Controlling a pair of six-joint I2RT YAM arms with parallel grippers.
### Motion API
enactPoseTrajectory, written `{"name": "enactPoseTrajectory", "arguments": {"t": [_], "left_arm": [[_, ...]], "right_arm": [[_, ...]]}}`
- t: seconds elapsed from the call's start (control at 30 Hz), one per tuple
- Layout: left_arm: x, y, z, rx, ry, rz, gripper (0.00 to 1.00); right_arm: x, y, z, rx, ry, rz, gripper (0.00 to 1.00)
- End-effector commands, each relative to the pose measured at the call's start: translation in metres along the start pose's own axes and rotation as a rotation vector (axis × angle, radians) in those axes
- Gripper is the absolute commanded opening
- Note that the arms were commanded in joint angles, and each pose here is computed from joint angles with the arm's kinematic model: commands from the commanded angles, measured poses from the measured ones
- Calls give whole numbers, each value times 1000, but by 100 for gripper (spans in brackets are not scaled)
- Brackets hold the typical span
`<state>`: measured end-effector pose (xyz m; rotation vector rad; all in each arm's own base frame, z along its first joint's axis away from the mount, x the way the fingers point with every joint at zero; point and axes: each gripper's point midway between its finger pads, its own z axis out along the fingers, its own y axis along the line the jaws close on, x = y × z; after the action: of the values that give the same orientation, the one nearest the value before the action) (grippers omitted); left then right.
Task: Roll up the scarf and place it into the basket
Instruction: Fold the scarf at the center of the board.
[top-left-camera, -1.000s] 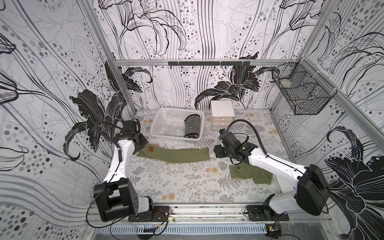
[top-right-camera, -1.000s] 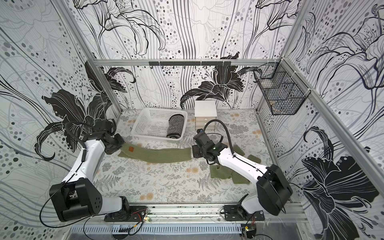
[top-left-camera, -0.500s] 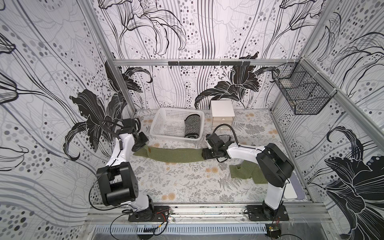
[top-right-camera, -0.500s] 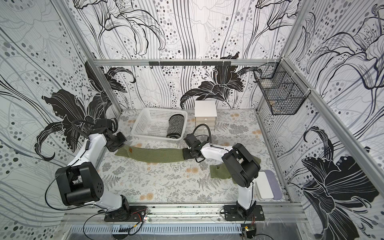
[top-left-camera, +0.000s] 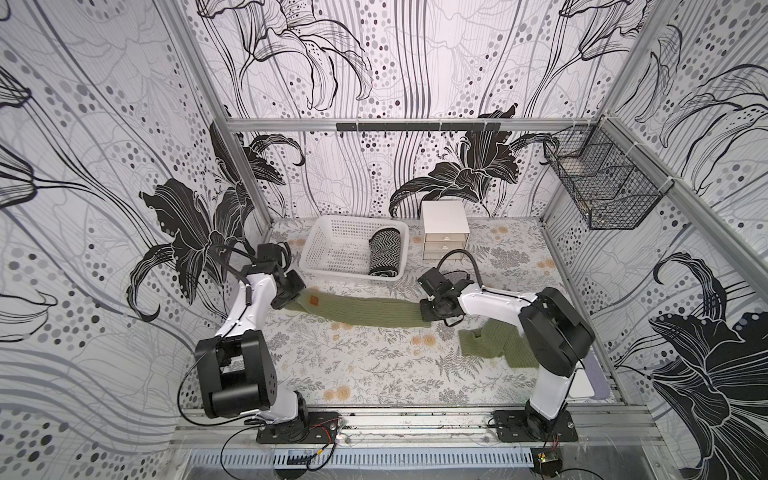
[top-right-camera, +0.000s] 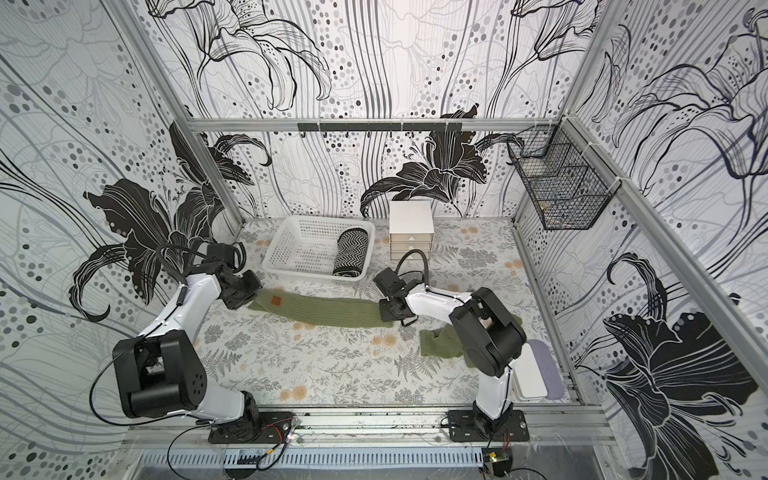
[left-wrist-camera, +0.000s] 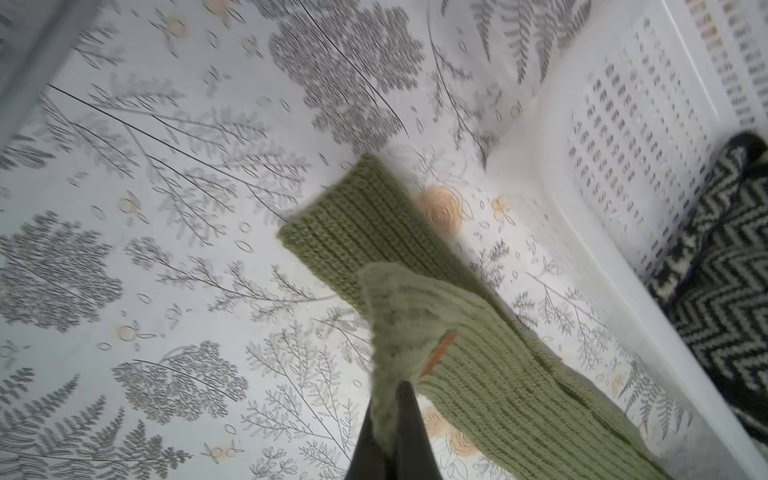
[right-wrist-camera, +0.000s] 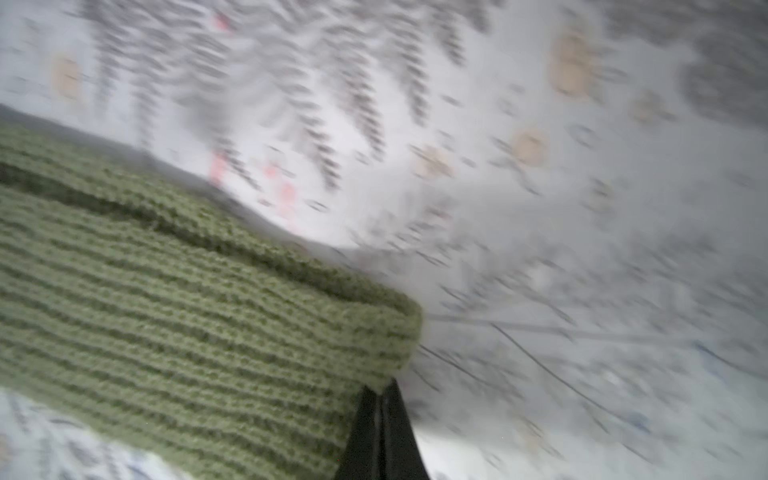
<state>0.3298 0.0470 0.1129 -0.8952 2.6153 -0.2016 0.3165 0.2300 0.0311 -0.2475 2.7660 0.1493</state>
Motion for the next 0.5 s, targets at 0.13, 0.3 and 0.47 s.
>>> {"name": "enactPoseTrajectory", "arguments": {"t": [0.13,0.3,0.47], "left_arm": [[25,-48,20,121,11,39,4],[15,-83,23,135,-40,128,6],[4,-82,23,107,-100,128,6]], "right_arm": [[8,-57,-36,139,53,-28,17],[-1,-55,-52,122,14,-21,38],[-1,-58,-58,128,13,-26,40]]}}
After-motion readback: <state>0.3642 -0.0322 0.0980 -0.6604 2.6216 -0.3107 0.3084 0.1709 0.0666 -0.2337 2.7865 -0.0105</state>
